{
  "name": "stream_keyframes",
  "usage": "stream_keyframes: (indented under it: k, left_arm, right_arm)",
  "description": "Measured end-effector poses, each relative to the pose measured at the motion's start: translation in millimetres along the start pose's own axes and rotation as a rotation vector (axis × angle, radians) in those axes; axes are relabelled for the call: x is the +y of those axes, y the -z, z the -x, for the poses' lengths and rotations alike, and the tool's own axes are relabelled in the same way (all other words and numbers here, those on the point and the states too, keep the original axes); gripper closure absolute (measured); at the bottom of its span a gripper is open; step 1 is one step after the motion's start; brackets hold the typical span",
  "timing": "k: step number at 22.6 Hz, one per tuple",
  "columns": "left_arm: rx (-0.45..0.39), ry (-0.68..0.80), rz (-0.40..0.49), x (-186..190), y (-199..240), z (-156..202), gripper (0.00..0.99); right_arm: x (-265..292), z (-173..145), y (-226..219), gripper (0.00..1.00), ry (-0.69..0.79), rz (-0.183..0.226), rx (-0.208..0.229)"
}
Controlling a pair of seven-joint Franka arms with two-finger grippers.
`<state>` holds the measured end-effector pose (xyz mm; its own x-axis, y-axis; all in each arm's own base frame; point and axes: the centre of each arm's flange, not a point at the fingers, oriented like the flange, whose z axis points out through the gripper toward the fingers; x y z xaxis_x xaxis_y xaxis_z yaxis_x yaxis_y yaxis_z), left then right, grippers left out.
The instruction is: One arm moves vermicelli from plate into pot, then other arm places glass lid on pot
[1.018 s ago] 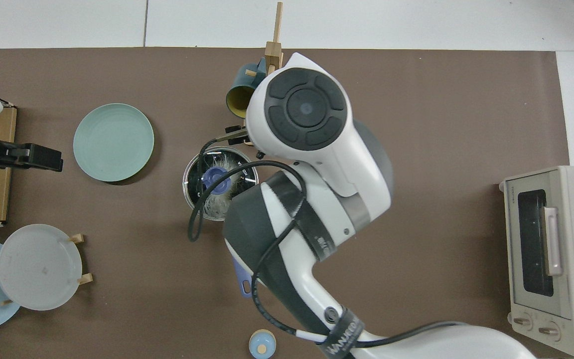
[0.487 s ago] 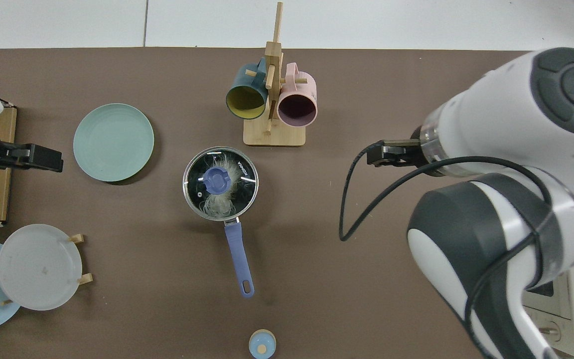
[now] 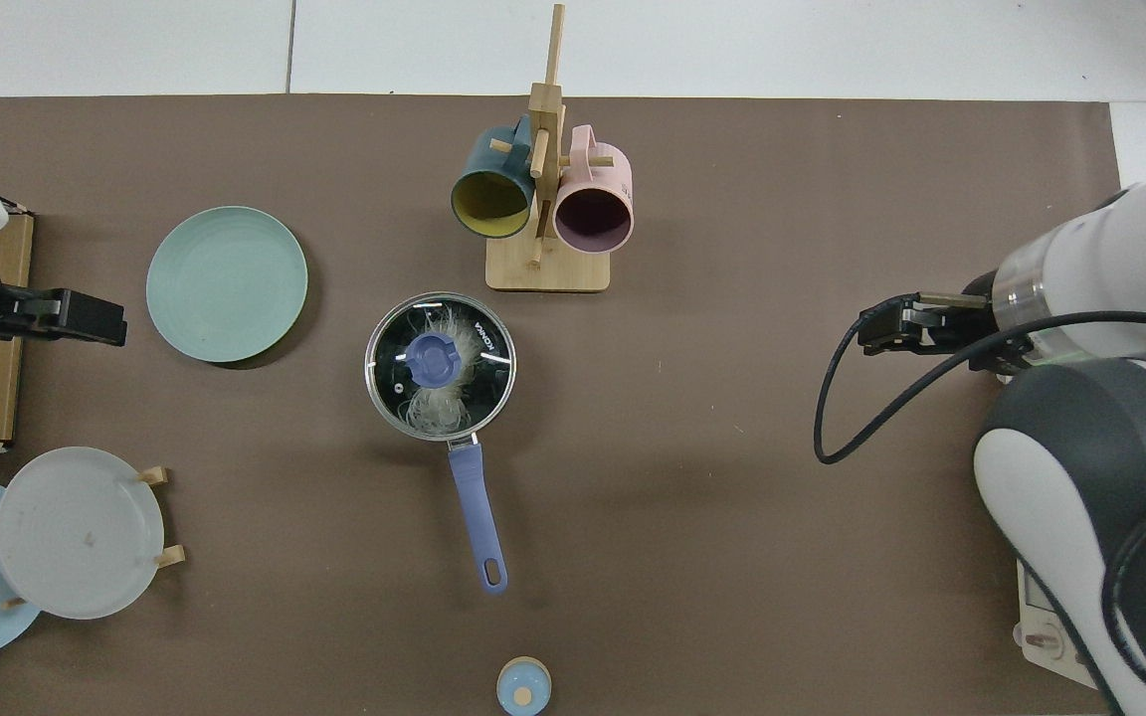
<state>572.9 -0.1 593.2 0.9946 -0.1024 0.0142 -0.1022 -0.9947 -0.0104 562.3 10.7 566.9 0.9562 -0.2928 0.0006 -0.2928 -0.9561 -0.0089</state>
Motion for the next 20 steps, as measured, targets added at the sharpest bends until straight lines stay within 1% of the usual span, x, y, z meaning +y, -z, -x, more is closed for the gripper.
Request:
stream_keyframes:
  k: [7, 20]
  left_arm:
    - [-0.008, -0.009, 0.001, 5.0, -0.1, 0.8, 0.000]
    - [-0.009, -0.011, 0.002, 6.4, 2.2, 2.4, 0.000]
  right_arm:
    - [0.8, 7.6, 17.4, 0.00, 0.009, -0.012, 0.029]
    - [-7.0, 10.6, 17.7, 0.00, 0.136, -0.012, 0.029]
